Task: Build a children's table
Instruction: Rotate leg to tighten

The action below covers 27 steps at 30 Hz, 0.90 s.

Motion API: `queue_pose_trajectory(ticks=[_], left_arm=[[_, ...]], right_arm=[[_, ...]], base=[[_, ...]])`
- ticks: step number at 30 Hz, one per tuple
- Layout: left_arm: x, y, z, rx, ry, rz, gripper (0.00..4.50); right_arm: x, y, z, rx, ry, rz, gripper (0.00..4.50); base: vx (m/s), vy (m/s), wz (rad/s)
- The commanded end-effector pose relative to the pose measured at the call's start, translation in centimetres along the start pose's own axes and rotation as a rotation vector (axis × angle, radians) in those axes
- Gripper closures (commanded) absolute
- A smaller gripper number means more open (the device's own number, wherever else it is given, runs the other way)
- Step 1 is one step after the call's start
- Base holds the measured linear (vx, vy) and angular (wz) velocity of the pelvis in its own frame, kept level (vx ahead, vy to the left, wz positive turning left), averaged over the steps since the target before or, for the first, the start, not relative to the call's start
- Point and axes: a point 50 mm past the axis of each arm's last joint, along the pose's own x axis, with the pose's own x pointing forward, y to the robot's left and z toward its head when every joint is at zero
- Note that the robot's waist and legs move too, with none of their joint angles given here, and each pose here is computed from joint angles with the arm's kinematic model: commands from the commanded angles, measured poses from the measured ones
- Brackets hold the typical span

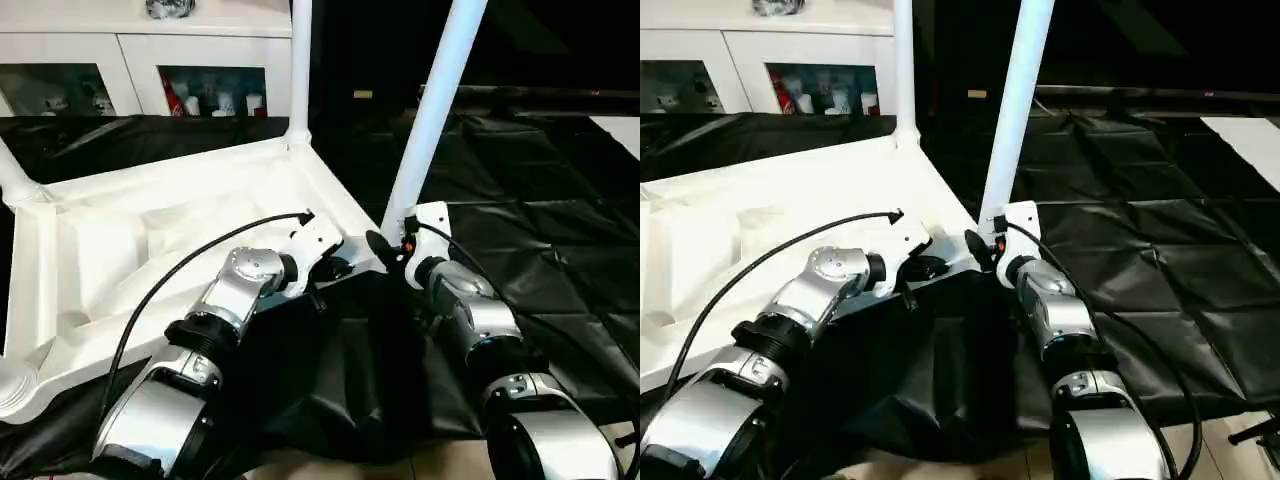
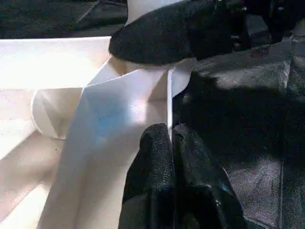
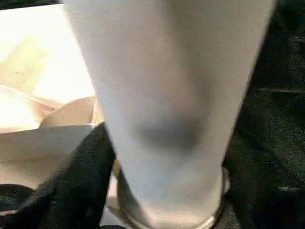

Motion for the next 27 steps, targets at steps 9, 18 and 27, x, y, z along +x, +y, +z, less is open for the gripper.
queue_pose_trajectory(ticks=[9,18,27], left_arm=[[0.7,-1.5,0.6,0.116,-0.051,-0.083,4.50],[0.4,-1.9,0.4,0.097,-0.093,-0.109,4.50],[-0.5,-2.5,-0.1,0.057,-0.140,-0.117,3.96]], right_arm=[[-3.9,-3.4,0.5,-0.084,-0.037,0.184,0.79],[-9.3,-5.9,0.9,-0.126,0.018,0.394,0.79],[-9.2,-3.2,0.6,-0.137,0.035,0.504,0.70]], base=[[0.000,0.000,0.00],[0.000,0.000,0.00],[0.000,0.000,0.00]])
